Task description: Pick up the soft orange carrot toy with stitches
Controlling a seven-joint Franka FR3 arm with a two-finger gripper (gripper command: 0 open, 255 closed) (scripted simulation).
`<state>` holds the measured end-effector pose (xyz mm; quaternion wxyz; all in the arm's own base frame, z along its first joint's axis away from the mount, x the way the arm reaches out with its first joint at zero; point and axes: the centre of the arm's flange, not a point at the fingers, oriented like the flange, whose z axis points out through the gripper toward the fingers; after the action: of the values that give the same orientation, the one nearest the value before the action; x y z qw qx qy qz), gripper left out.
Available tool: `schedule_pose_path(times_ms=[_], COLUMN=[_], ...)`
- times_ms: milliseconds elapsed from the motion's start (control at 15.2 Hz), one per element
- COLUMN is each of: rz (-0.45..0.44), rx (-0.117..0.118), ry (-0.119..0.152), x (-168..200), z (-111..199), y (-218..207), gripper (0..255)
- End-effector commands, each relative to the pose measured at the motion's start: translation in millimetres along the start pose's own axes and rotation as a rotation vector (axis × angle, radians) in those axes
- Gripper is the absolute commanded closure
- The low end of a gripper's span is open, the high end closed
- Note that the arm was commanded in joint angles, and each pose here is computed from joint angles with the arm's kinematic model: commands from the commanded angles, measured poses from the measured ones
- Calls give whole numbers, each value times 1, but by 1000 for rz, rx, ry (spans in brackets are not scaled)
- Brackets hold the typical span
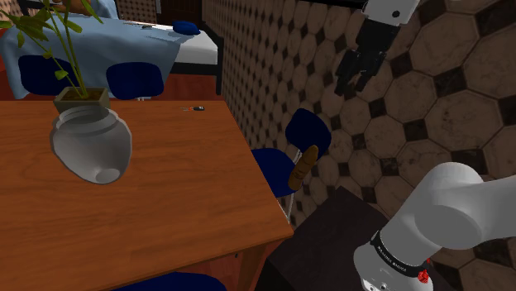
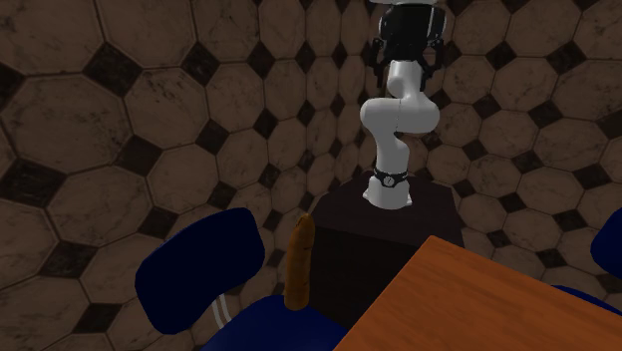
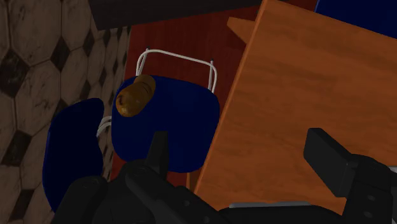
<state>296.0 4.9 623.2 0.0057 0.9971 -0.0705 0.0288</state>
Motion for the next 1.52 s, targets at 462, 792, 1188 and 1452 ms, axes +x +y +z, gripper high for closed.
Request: schedule_pose_path(times_ms=[462,792,1188,1452], rz=[87,149,223,273], rx=[31,53,79,97], ry=[-127,-218,-328,-401], x=[65,103,138,155], z=[70,125,196,246], y=[48,85,129,159], gripper=[0,0,0,0])
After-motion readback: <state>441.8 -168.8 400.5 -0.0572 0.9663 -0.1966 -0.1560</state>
